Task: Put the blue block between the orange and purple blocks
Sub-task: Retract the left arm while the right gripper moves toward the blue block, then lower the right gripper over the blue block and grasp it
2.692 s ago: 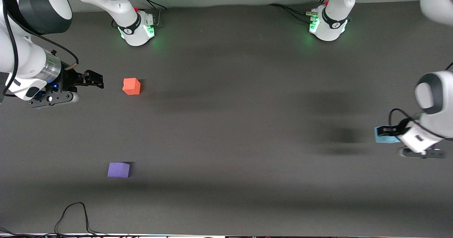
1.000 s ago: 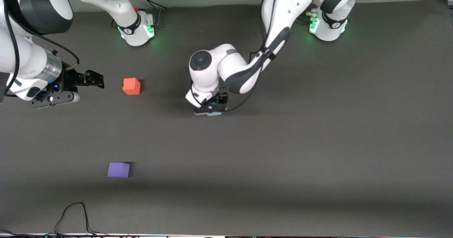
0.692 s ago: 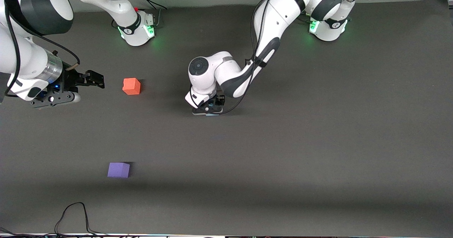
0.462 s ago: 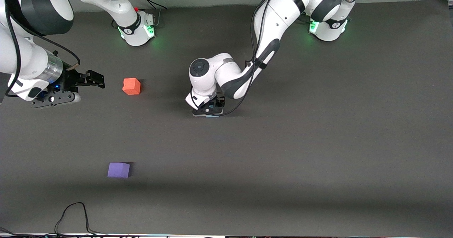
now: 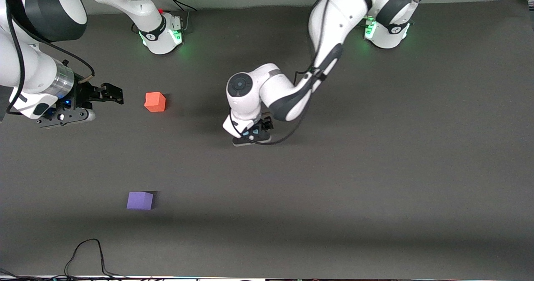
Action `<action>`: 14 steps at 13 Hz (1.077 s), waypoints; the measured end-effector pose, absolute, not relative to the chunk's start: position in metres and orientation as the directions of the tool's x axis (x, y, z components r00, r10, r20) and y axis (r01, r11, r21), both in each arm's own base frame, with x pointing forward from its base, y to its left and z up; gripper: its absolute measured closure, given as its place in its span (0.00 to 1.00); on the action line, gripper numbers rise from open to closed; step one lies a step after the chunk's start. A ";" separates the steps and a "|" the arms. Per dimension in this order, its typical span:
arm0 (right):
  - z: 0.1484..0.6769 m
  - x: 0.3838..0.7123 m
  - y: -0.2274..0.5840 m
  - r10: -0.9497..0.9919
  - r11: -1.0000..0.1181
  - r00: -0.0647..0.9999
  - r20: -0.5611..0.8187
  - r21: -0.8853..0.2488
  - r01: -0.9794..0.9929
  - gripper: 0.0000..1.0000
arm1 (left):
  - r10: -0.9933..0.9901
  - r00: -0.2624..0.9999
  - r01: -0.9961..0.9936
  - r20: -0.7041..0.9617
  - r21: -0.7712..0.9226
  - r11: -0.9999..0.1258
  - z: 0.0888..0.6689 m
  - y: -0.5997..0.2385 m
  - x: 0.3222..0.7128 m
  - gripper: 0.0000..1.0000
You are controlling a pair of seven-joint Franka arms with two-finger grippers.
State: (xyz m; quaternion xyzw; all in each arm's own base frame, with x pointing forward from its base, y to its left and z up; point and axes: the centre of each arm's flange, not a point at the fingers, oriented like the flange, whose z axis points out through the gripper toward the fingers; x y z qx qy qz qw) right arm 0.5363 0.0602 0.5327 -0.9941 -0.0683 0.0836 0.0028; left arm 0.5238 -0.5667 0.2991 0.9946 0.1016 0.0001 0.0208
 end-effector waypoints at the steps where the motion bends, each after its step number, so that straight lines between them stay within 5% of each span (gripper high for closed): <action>1: 0.533 0.536 0.060 0.136 -0.991 0.977 -0.166 -0.017 0.136 0.00 | 0.222 0.974 0.224 -0.037 0.056 -0.973 0.339 -0.540 0.544 0.00; 7: 0.532 0.534 0.077 0.162 -0.987 0.973 -0.167 -0.018 0.161 0.00 | 0.228 0.958 0.242 -0.173 0.066 -0.968 0.521 -0.262 0.620 0.00; 14: 0.542 0.501 0.274 0.090 -0.996 0.990 -0.112 0.019 0.093 0.00 | 0.122 0.970 0.135 -0.209 0.052 -0.989 0.537 -0.038 0.593 0.00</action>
